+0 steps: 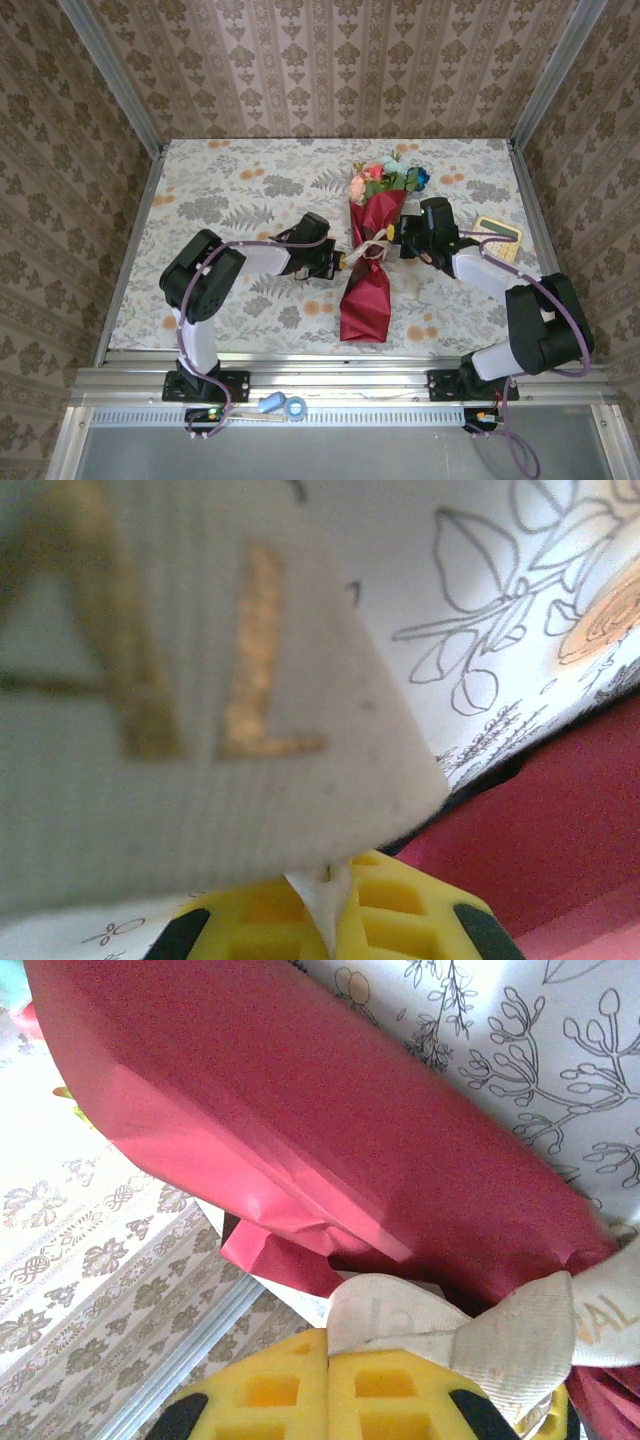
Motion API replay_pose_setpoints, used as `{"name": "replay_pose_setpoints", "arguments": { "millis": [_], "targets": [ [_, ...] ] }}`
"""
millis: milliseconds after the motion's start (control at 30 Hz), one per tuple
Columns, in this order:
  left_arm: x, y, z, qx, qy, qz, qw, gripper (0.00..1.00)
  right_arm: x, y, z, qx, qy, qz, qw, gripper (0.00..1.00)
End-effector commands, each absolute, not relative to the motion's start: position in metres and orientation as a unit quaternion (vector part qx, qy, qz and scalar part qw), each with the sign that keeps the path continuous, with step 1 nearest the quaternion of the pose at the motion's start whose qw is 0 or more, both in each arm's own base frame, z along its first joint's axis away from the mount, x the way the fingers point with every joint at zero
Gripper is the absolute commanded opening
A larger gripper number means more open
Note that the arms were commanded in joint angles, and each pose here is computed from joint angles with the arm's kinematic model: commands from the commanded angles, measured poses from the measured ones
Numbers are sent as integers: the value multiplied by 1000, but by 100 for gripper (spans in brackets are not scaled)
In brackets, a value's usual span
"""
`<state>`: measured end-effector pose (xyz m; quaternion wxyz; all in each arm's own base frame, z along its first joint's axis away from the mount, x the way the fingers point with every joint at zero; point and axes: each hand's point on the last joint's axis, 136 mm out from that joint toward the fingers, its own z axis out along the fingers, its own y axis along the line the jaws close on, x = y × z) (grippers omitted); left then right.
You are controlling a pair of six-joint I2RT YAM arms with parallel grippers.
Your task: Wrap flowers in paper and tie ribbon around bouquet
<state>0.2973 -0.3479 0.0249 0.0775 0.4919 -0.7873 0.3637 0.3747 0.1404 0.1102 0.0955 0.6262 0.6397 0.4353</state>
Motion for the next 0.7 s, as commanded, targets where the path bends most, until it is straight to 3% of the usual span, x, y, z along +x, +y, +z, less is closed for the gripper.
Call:
{"name": "replay_pose_setpoints", "arguments": {
  "millis": [0, 667],
  "targets": [
    [293, -340, 35, 471, -802, 360, 72, 0, 381, 131, 108, 620, 644, 432, 117, 0],
    [263, -305, 44, 326, -901, 279, 64, 0, 369, 89, 78, 655, 615, 414, 148, 0]
  ]
}}
